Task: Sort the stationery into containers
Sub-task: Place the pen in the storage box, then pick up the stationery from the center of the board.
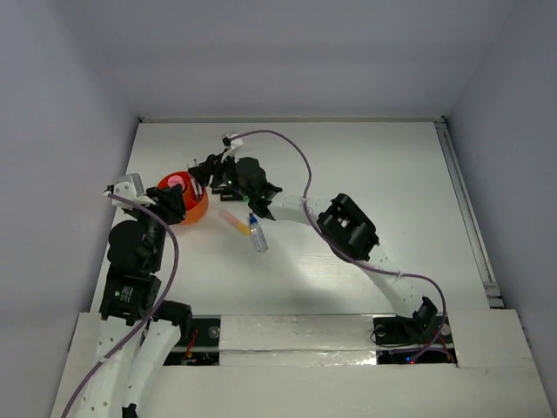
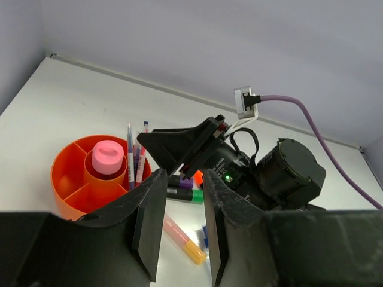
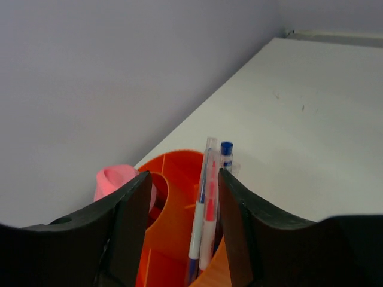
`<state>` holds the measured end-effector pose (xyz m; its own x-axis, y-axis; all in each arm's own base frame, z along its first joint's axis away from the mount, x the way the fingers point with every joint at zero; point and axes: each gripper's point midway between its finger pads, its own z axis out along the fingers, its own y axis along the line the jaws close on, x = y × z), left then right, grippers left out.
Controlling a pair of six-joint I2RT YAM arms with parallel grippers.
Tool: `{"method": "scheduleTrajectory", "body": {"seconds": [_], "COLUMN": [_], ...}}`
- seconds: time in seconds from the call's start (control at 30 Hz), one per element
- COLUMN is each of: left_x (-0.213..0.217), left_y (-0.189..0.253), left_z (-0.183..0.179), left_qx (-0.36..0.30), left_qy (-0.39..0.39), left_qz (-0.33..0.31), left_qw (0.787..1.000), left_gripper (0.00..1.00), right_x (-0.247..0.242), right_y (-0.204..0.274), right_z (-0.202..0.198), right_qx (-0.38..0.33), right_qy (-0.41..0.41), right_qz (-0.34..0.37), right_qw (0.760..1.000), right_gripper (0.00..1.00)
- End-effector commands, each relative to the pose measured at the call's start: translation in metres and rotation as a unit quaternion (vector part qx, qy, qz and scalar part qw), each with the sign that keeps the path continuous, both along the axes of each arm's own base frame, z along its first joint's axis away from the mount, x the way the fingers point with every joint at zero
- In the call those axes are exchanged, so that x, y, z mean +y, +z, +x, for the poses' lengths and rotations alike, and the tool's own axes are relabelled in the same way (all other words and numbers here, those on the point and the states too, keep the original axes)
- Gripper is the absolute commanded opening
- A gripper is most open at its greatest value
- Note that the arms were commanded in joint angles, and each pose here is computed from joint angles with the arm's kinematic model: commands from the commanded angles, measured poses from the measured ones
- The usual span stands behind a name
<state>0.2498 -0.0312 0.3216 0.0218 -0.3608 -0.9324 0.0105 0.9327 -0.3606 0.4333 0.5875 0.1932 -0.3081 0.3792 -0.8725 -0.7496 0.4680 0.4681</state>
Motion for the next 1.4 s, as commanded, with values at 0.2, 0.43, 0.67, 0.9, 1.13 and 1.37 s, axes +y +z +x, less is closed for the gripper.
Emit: {"method": "scheduleTrajectory", "body": {"seconds": [0.2, 0.43, 0.67, 0.9, 1.13, 1.37], "left_x": [-0.012, -0.078, -0.129, -0.167, -0.159, -0.167], "left_y": [-0.006, -0.049, -0.109, -0.187, -0.226, -0.247], "left_z": [0.018, 0.039, 0.038, 0.046, 0.053, 0.06], "left_qx": [0.012, 0.107, 0.193, 0.284, 0.319, 0.337], "left_qy": [-0.027, -0.179, -0.168, -0.137, -0.096, -0.098], "left_qz": [-0.009, -0.038, -0.04, 0.005, 0.043, 0.055], "left_qw": [1.0, 0.977, 0.966, 0.949, 0.942, 0.935], "left_gripper": [0.28, 0.1, 0.0, 0.07, 0.44, 0.42], "right_x": [-0.059, -0.179, -0.288, -0.325, -0.34, -0.335], "right_y": [0.112, 0.075, 0.021, -0.006, -0.016, -0.022], "right_z": [-0.044, -0.025, -0.011, -0.024, -0.029, -0.033], "right_qx": [-0.081, 0.005, 0.12, 0.141, 0.151, 0.156], "right_qy": [-0.02, -0.14, -0.216, -0.235, -0.22, -0.193], "right_qz": [0.051, 0.022, -0.023, -0.083, -0.102, -0.102], "right_qw": [0.995, 0.99, 0.969, 0.958, 0.958, 0.963], "right_gripper": [0.58, 0.0, 0.0, 0.05, 0.36, 0.35]}}
